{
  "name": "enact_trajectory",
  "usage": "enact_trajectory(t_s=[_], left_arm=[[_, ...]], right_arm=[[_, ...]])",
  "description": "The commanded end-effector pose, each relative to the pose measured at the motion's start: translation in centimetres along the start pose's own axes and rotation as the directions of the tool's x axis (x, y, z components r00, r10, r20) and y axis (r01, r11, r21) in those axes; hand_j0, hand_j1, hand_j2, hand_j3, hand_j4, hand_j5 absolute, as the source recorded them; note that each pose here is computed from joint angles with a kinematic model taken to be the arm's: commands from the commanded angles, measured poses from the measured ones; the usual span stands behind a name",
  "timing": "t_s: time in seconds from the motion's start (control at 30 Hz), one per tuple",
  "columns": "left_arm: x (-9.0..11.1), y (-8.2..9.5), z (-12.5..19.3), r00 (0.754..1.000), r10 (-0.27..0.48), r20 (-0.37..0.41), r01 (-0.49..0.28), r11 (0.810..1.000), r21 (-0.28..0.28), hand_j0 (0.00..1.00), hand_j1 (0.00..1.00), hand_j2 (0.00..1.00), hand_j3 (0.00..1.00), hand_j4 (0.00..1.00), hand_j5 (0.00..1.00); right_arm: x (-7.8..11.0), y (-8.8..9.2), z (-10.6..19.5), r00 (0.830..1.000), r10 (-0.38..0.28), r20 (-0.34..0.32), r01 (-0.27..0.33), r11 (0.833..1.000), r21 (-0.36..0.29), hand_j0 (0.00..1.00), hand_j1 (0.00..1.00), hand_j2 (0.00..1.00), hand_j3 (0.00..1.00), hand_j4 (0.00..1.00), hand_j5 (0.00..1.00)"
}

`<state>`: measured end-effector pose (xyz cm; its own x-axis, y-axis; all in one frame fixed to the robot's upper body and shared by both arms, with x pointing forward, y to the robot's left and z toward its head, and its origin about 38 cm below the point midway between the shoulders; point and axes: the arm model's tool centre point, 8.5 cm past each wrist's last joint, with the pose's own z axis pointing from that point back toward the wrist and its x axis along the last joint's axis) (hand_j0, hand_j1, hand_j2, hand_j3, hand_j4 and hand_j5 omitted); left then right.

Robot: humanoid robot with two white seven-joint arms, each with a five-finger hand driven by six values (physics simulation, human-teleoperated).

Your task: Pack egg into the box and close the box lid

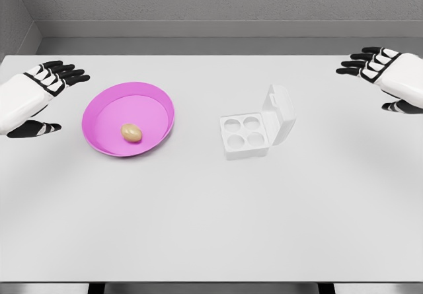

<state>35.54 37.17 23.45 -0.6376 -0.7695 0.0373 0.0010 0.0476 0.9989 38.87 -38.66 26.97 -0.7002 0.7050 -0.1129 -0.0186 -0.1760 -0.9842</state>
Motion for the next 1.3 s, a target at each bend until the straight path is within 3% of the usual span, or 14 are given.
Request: enact_trajectory(t_s=[0.0,0.23,0.3,0.37,0.43,0.5,0.57,0.63,0.7,0.8,0.87,0.97,1.13,1.27], left_arm=[[0.0,0.1,0.0,1.000,0.004,0.000,-0.004,1.000,0.003,1.00,1.00,1.00,1.00,1.00,1.00],[-0.2,-0.8,0.1,1.000,0.028,-0.010,-0.028,1.000,-0.006,1.00,1.00,1.00,1.00,1.00,1.00],[1.5,-1.8,-1.2,0.998,0.043,0.049,-0.038,0.996,-0.086,1.00,1.00,1.00,1.00,1.00,1.00],[5.3,-2.6,-2.9,0.980,0.087,0.180,-0.060,0.987,-0.149,1.00,1.00,1.00,1.00,1.00,1.00],[6.6,-1.7,-5.7,0.958,0.078,0.276,-0.011,0.971,-0.238,1.00,1.00,1.00,1.00,1.00,1.00],[7.0,-2.1,-6.1,0.951,0.074,0.300,0.009,0.964,-0.266,1.00,1.00,1.00,1.00,1.00,1.00],[6.9,-0.6,-7.0,0.949,0.042,0.314,0.036,0.971,-0.238,1.00,1.00,1.00,1.00,1.00,1.00],[5.9,-0.8,-7.9,0.978,0.097,0.184,-0.045,0.962,-0.268,1.00,1.00,1.00,1.00,1.00,1.00],[4.0,-1.1,-9.1,0.989,0.146,0.025,-0.130,0.938,-0.321,1.00,1.00,1.00,1.00,1.00,1.00],[0.9,-2.0,-9.5,0.963,0.218,-0.160,-0.260,0.911,-0.319,1.00,1.00,1.00,1.00,1.00,1.00],[2.2,-4.1,-10.1,0.966,0.219,-0.136,-0.255,0.886,-0.386,1.00,1.00,1.00,1.00,1.00,1.00],[4.2,-5.3,-10.5,0.971,0.225,-0.083,-0.238,0.873,-0.425,1.00,1.00,1.00,1.00,1.00,1.00],[5.2,-4.6,-10.5,0.975,0.218,-0.050,-0.218,0.880,-0.421,0.98,0.98,0.98,0.98,0.98,0.98],[2.7,-2.2,-9.9,0.968,0.237,-0.084,-0.250,0.879,-0.405,0.98,0.98,0.98,0.98,0.98,0.98]], right_arm=[[0.2,-0.4,0.0,1.000,-0.011,0.008,0.011,1.000,-0.019,1.00,1.00,1.00,1.00,1.00,1.00],[0.6,-0.7,-0.2,1.000,-0.001,0.020,0.001,1.000,-0.019,1.00,1.00,1.00,1.00,1.00,1.00],[0.5,-0.7,-0.2,1.000,0.004,0.018,-0.004,1.000,-0.012,1.00,1.00,1.00,1.00,1.00,1.00],[0.5,-0.7,-0.2,1.000,0.005,0.018,-0.005,1.000,-0.013,1.00,1.00,1.00,1.00,1.00,1.00],[0.5,-0.7,-0.2,1.000,0.005,0.019,-0.005,1.000,-0.015,1.00,1.00,1.00,1.00,1.00,1.00],[0.6,-0.7,-0.3,1.000,0.003,0.021,-0.003,1.000,-0.016,1.00,1.00,1.00,1.00,1.00,1.00],[0.5,-0.6,-0.2,1.000,0.006,0.019,-0.005,1.000,-0.013,1.00,1.00,1.00,1.00,1.00,1.00],[0.5,-0.6,-0.2,1.000,0.006,0.019,-0.006,1.000,-0.011,1.00,1.00,1.00,1.00,1.00,1.00],[0.5,-0.6,-0.2,1.000,0.006,0.019,-0.005,1.000,-0.013,1.00,1.00,1.00,1.00,1.00,1.00],[0.5,-0.6,-0.2,1.000,0.005,0.018,-0.005,1.000,-0.012,1.00,1.00,1.00,1.00,1.00,1.00],[0.5,-0.6,-0.2,1.000,0.005,0.018,-0.005,1.000,-0.012,1.00,1.00,1.00,1.00,1.00,1.00],[0.5,-0.6,-0.2,1.000,0.005,0.018,-0.005,1.000,-0.012,1.00,1.00,1.00,1.00,1.00,1.00],[0.5,-0.6,-0.2,1.000,0.005,0.018,-0.005,1.000,-0.012,1.00,1.00,1.00,1.00,1.00,1.00],[0.5,-0.6,-0.3,1.000,0.003,0.019,-0.003,1.000,-0.014,1.00,1.00,1.00,1.00,1.00,1.00]])
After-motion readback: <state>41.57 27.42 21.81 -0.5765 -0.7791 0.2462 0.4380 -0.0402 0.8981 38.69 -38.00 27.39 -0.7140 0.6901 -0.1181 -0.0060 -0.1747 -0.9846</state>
